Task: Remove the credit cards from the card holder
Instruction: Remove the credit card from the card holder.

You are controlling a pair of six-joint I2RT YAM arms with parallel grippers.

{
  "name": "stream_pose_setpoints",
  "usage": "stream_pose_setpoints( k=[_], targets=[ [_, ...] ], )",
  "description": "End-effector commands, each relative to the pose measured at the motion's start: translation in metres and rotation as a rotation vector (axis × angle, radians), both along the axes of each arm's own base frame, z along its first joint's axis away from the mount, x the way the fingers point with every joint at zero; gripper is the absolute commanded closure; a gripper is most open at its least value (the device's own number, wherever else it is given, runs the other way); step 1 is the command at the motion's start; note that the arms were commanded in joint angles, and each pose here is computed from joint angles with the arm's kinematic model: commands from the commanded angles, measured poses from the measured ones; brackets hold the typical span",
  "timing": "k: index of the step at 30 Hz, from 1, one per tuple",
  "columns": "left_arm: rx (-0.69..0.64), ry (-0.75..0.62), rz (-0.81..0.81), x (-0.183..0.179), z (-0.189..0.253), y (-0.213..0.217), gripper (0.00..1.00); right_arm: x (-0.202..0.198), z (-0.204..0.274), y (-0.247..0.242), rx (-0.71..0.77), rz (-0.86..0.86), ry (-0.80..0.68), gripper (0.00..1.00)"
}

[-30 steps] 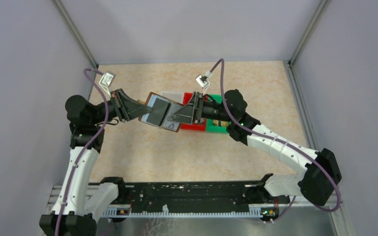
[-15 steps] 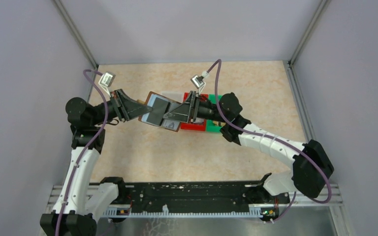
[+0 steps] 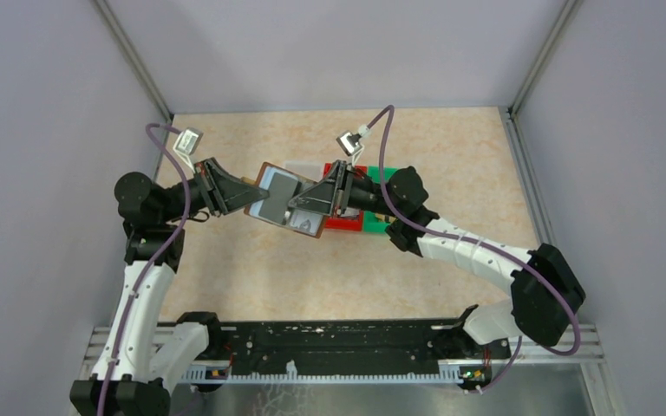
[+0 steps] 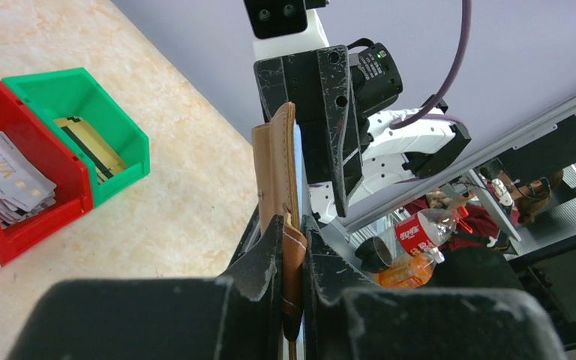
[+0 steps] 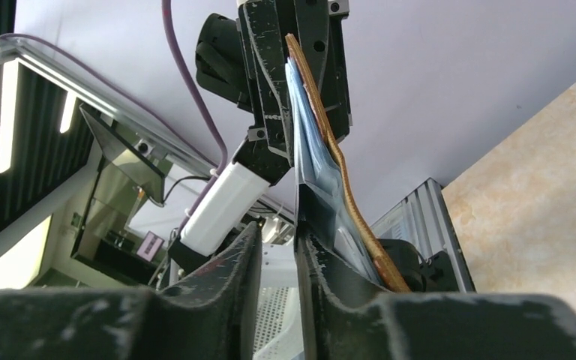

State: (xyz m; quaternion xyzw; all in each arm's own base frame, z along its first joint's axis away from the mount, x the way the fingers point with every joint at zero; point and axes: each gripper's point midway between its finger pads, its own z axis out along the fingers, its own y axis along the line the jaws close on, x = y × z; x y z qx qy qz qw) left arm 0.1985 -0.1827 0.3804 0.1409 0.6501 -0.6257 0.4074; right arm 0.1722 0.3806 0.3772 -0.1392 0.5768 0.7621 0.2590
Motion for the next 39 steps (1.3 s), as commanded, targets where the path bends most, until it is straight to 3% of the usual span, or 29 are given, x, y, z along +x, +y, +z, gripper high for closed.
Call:
stream_pose_setpoints(
  k=[1,8,24,25,28,31,39],
  targets=[
    [0.016,-0.059,-0.006,-0.007,0.009,0.0,0.95,-0.013,0.035,-0.006,0.106,-0.001,-0.092,0.8],
    [-0.003,-0.053,-0.039,-0.014,0.018,-0.001,0.95,-0.009,0.03,-0.007,0.068,-0.048,-0.107,1.0],
    [-0.037,-0.032,-0.047,-0.013,0.029,-0.001,0.99,-0.008,0.017,-0.016,0.02,-0.103,-0.114,1.0],
    [-0.036,-0.032,-0.047,-0.013,0.028,-0.001,0.99,-0.008,0.017,-0.015,0.019,-0.098,-0.112,0.98],
    [-0.035,-0.033,-0.048,-0.014,0.028,-0.001,1.0,-0.009,0.021,-0.012,0.039,-0.075,-0.109,0.8],
    [-0.035,-0.03,-0.048,-0.013,0.027,-0.001,1.0,-0.008,0.023,-0.009,0.057,-0.062,-0.096,0.74],
    [-0.032,-0.035,-0.05,-0.015,0.027,-0.001,1.0,-0.006,0.026,-0.005,0.097,-0.041,-0.066,0.8]
  ],
)
